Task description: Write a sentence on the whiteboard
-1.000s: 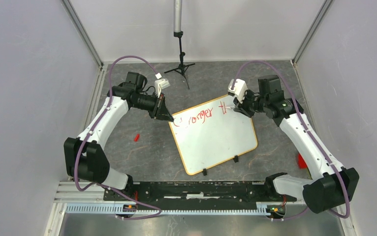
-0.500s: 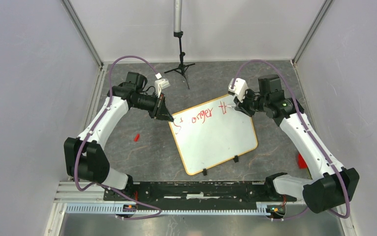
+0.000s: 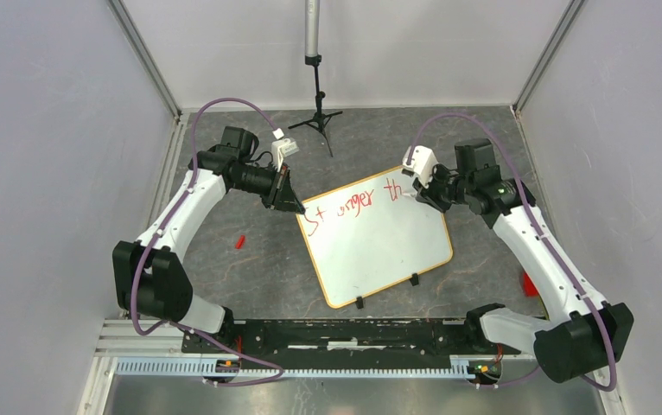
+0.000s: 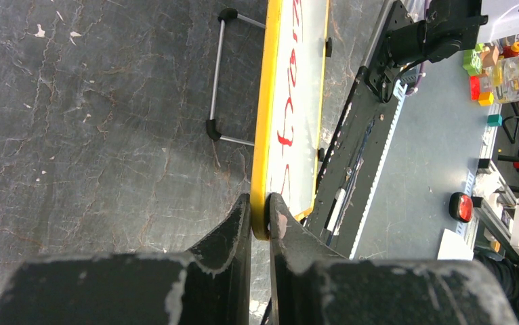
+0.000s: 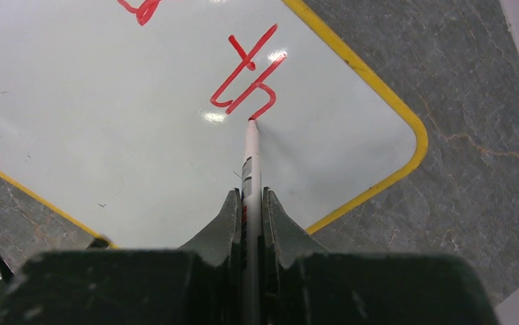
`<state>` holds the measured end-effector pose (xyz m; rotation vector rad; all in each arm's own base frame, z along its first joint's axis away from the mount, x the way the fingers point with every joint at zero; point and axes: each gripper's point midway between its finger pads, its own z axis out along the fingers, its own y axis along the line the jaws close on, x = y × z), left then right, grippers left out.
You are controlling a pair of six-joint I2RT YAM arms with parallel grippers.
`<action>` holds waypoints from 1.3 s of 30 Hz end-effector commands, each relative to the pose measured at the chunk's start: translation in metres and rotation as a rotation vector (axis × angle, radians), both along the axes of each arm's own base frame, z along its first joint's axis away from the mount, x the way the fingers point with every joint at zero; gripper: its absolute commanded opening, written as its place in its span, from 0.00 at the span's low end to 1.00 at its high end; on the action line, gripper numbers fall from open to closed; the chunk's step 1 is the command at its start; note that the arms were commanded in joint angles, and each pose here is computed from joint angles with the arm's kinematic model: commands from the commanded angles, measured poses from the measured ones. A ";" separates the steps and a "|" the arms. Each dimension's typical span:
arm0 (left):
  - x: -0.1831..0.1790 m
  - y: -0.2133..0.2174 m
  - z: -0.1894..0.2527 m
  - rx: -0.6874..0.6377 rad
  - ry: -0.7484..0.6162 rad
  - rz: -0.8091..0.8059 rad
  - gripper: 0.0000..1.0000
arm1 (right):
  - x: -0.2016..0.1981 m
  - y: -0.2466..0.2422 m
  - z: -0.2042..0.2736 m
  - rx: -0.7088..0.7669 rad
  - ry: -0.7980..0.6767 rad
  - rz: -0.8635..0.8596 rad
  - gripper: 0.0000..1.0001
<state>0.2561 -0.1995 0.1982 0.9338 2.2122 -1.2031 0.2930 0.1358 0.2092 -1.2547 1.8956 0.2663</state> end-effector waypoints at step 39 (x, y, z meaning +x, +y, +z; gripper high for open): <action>0.005 -0.002 0.004 -0.004 -0.037 -0.007 0.02 | 0.032 -0.003 0.026 0.012 -0.054 -0.052 0.00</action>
